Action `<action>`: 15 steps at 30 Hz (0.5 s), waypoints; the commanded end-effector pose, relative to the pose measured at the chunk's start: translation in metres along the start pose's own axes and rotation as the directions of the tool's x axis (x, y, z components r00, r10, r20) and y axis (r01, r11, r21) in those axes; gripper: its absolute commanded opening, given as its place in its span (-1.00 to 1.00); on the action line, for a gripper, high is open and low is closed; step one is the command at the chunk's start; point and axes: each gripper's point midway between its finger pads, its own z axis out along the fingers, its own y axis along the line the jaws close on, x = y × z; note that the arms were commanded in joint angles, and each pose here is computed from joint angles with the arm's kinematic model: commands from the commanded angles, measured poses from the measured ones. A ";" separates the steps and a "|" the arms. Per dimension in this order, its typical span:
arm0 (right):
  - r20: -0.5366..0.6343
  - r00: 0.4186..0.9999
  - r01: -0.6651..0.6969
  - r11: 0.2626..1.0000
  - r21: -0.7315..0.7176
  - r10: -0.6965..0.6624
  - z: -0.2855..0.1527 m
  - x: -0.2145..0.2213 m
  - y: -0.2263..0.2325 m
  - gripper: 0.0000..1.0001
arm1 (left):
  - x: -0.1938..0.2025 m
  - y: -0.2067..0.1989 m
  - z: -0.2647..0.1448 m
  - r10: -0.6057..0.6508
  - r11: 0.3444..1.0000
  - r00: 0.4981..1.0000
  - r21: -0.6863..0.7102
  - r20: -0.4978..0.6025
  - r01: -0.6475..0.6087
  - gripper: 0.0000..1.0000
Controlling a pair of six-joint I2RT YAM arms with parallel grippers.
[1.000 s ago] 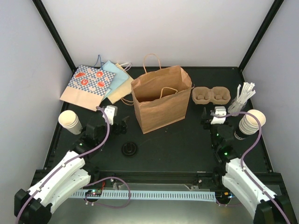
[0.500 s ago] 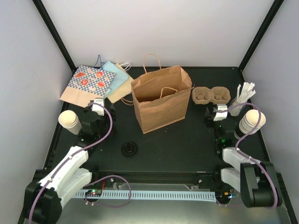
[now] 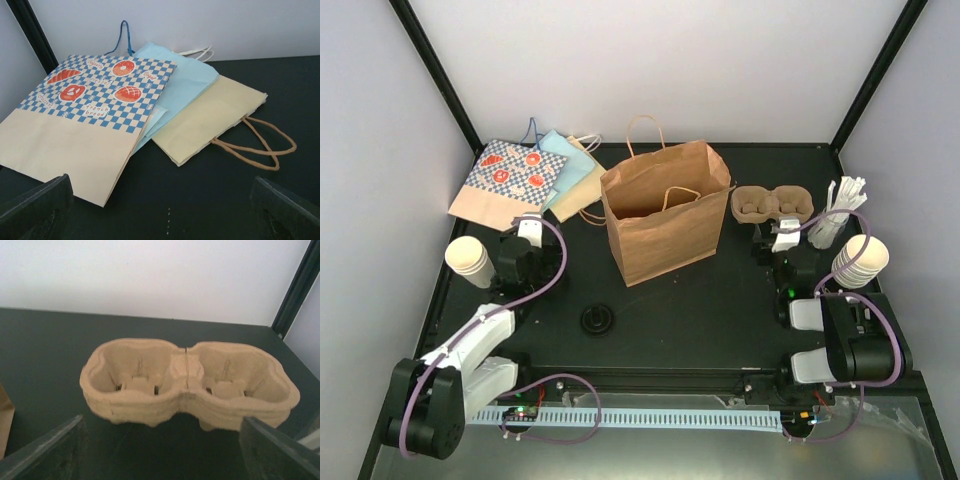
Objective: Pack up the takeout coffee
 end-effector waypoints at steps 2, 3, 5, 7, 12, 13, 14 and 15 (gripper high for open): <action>0.101 0.995 -0.023 0.998 0.051 0.017 0.010 -0.035 -0.011 0.96 | -0.006 0.004 0.005 0.027 1.000 0.997 -0.012 0.072 -0.027 0.98; 0.094 0.995 -0.029 0.998 0.061 0.023 0.010 -0.035 -0.013 1.00 | -0.004 0.005 0.006 0.027 1.000 0.997 -0.017 0.074 -0.026 0.97; 0.091 0.995 -0.031 0.998 0.062 0.026 0.011 -0.035 -0.013 1.00 | -0.001 0.007 0.008 0.025 0.999 0.997 -0.023 0.078 -0.023 0.97; 0.093 0.995 -0.032 0.998 0.062 0.026 0.012 -0.035 -0.013 1.00 | 0.001 0.008 0.011 0.026 0.999 0.996 -0.025 0.089 -0.024 0.97; 0.091 0.995 -0.033 0.997 0.063 0.028 0.012 -0.035 -0.014 1.00 | -0.007 0.012 0.013 0.061 0.998 0.989 -0.027 0.137 -0.058 0.98; 0.091 0.995 -0.033 0.998 0.061 0.027 0.012 -0.035 -0.013 1.00 | -0.008 0.012 0.013 0.063 0.998 0.987 -0.018 0.146 -0.061 0.98; 0.091 0.995 -0.033 0.998 0.061 0.027 0.012 -0.035 -0.013 1.00 | -0.009 0.012 0.014 0.064 0.998 0.986 -0.013 0.152 -0.063 0.98; 0.089 0.996 -0.033 0.998 0.062 0.027 0.012 -0.035 -0.014 1.00 | -0.010 0.012 0.015 0.064 0.998 0.985 -0.012 0.161 -0.063 0.97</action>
